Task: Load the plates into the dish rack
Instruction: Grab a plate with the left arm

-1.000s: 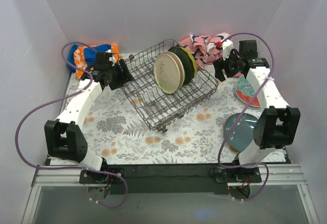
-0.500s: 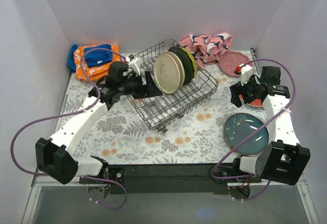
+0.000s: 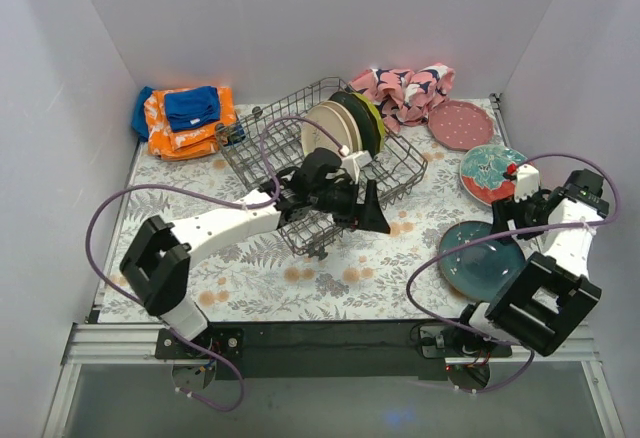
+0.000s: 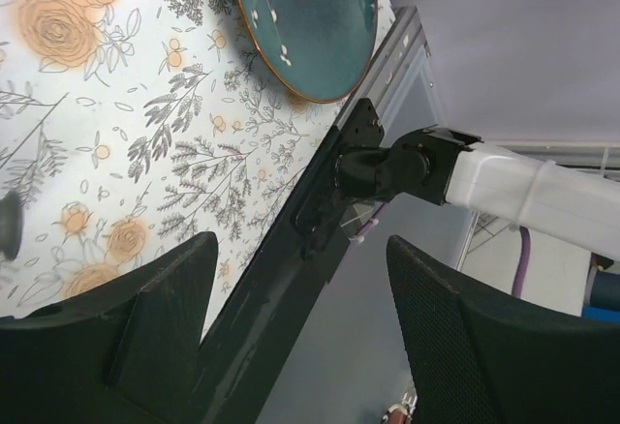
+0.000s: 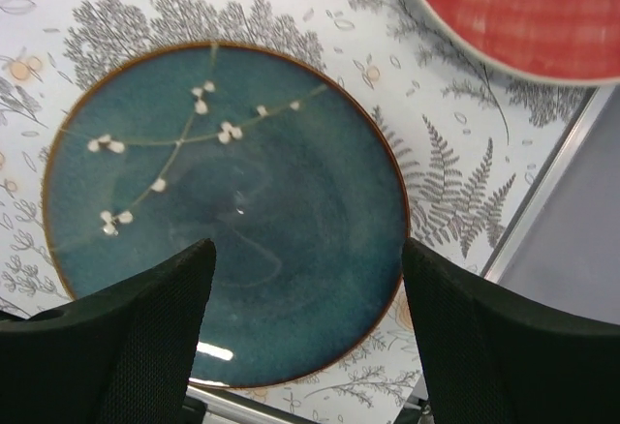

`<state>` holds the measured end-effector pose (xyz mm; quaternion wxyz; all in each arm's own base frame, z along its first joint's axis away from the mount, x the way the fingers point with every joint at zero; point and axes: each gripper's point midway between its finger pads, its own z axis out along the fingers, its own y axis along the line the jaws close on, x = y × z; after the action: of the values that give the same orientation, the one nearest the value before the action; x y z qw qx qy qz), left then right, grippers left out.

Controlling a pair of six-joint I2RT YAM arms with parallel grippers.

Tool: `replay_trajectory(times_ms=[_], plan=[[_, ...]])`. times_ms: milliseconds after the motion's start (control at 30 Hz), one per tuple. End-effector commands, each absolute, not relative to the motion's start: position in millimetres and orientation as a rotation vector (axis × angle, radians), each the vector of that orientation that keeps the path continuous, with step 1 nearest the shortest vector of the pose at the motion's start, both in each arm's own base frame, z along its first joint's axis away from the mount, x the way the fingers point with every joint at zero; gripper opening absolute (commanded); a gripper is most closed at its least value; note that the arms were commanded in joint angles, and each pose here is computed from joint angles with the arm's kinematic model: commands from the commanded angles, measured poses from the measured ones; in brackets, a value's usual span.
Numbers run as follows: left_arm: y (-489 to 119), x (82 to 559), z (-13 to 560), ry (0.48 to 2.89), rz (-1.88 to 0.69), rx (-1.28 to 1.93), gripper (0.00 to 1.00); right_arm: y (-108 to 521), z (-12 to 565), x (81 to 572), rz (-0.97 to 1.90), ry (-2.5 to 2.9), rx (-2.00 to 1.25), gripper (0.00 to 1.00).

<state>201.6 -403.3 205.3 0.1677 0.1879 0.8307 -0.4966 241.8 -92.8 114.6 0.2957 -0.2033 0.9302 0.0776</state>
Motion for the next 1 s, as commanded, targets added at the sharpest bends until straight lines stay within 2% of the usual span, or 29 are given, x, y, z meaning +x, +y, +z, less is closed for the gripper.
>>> replay_trajectory(times_ms=[0,533,733,967], plan=[[-442.6,196.4,212.1,2.315,-1.506,0.595,0.68,-107.3,99.2,227.5,0.267,2.496,-0.547,0.82],[-537.0,199.7,121.3,2.507,-1.442,0.593,0.64,-132.4,71.0,218.0,0.366,2.529,-0.457,0.77],[-556.2,203.3,79.8,2.564,-1.319,0.526,0.59,-124.6,64.8,216.7,0.423,2.516,-0.446,0.74],[-570.7,216.2,62.8,2.582,-1.269,0.417,0.52,-118.3,58.3,213.2,0.465,2.514,-0.442,0.72]])
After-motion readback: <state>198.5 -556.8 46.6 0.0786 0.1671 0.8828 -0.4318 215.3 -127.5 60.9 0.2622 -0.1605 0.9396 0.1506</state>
